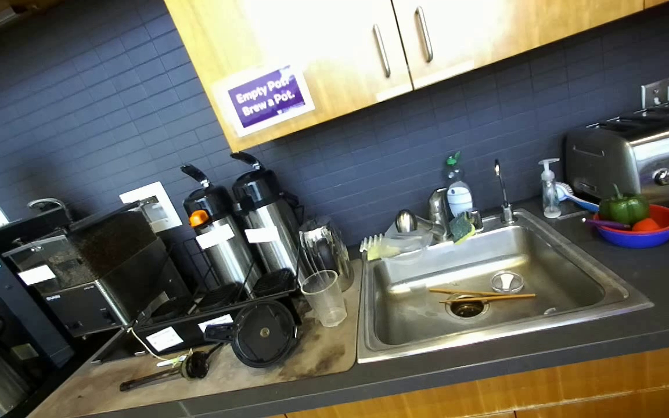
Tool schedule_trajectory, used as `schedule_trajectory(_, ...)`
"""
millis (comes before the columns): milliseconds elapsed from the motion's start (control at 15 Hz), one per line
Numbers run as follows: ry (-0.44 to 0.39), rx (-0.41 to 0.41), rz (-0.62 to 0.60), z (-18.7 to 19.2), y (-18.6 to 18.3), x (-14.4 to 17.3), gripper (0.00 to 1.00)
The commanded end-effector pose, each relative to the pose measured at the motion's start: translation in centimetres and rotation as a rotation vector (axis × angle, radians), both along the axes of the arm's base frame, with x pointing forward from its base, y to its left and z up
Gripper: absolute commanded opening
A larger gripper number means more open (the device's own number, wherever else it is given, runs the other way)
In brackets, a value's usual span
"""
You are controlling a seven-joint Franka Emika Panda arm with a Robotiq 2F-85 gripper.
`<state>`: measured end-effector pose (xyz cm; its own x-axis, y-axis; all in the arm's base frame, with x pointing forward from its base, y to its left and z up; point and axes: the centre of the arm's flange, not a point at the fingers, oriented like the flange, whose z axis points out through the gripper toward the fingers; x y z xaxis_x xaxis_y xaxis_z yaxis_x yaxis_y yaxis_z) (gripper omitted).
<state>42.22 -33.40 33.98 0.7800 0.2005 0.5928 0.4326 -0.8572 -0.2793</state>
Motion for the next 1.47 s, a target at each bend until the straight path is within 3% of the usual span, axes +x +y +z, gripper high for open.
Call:
schedule_trajectory(0, -0.023, -0.013, 0.115, 1.7, -0.9, -1.2, 1.0)
schedule_trajectory(667, -0.03, 0.012, 0.285, 1.5, 0.5, -1.4, 1.0)
schedule_trajectory(1400, -0.034, 0.023, 0.372, -2.6, 6.7, 0.6, 1.0)
